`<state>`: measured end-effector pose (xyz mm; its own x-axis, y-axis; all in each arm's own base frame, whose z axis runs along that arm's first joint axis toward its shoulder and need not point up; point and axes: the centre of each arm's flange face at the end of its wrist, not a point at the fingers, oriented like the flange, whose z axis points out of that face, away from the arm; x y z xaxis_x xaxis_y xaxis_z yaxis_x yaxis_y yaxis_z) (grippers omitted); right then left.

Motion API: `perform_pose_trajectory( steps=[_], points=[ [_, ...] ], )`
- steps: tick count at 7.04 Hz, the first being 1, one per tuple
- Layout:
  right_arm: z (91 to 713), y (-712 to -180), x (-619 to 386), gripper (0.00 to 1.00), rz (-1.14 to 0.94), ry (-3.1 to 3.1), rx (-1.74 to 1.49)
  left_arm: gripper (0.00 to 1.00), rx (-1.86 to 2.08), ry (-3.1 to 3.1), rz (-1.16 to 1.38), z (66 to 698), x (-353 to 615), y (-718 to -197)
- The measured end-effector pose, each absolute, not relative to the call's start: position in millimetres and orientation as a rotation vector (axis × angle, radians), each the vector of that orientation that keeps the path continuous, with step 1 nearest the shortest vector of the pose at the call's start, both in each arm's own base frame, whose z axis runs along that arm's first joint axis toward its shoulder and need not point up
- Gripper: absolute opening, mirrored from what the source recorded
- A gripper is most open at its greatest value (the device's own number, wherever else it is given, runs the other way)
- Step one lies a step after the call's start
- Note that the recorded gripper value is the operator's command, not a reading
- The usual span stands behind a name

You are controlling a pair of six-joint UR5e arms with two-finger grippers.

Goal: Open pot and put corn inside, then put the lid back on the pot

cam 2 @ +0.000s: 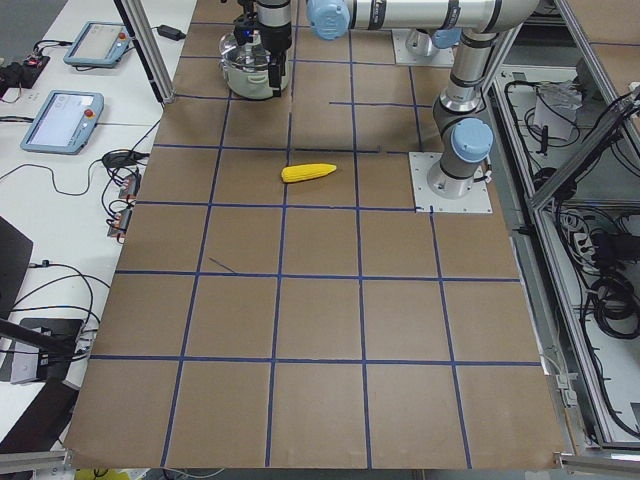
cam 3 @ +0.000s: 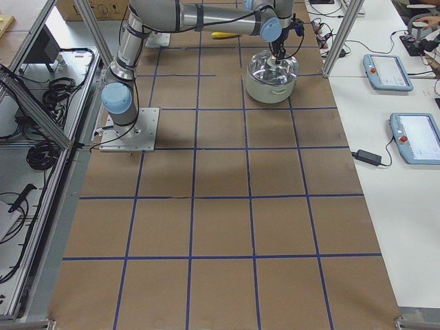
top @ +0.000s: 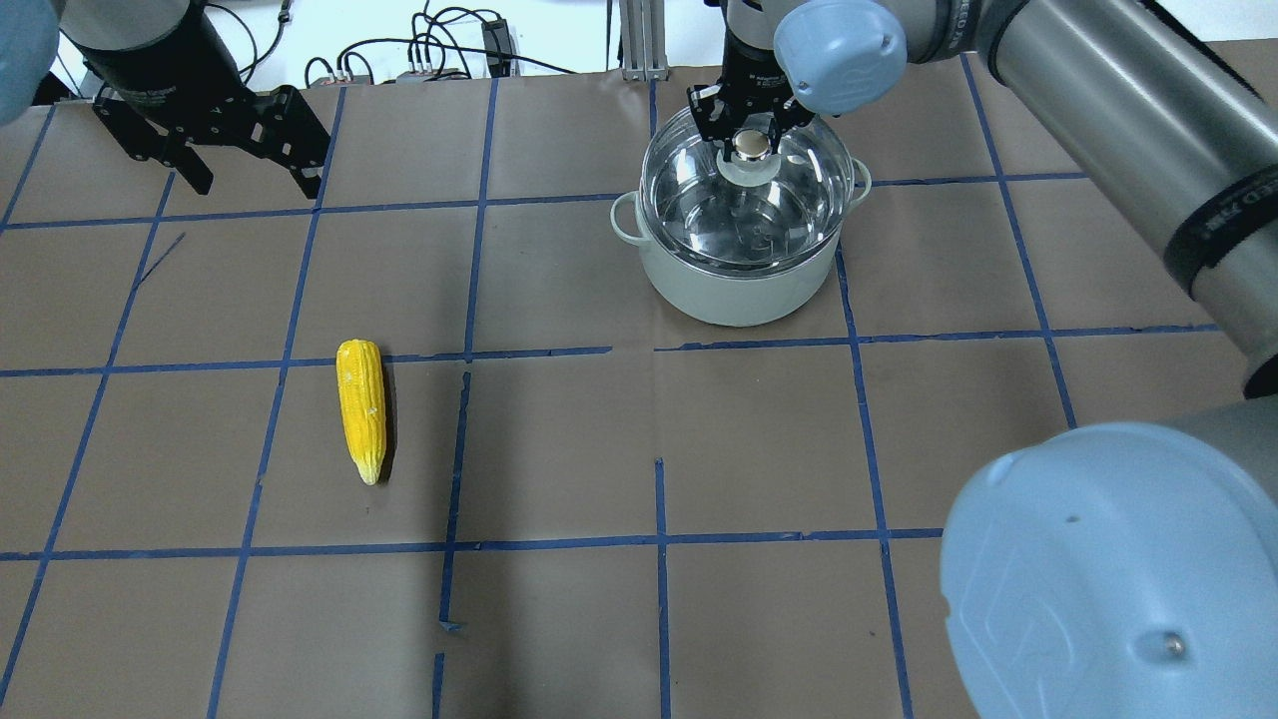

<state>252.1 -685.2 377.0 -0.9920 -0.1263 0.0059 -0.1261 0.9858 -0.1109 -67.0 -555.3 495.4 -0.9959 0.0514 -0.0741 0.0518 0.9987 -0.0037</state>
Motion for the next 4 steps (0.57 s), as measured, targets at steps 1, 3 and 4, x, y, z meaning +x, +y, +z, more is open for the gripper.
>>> perform_pose_trajectory(
  steps=[1,3,4],
  points=[
    [403.7,-692.4,236.4,0.10,-0.181,3.131,-0.191,1.00,0.073,3.066,-0.016,489.9,-65.7,-561.4],
    [462.5,-704.6,188.4,0.10,-0.155,3.139,-0.189,1.00,0.057,3.064,-0.059,484.5,-65.8,-571.1],
    [475.6,-712.2,150.7,0.10,-0.136,3.142,-0.218,1.00,0.060,3.062,-0.070,486.5,-66.0,-570.6]
  ],
)
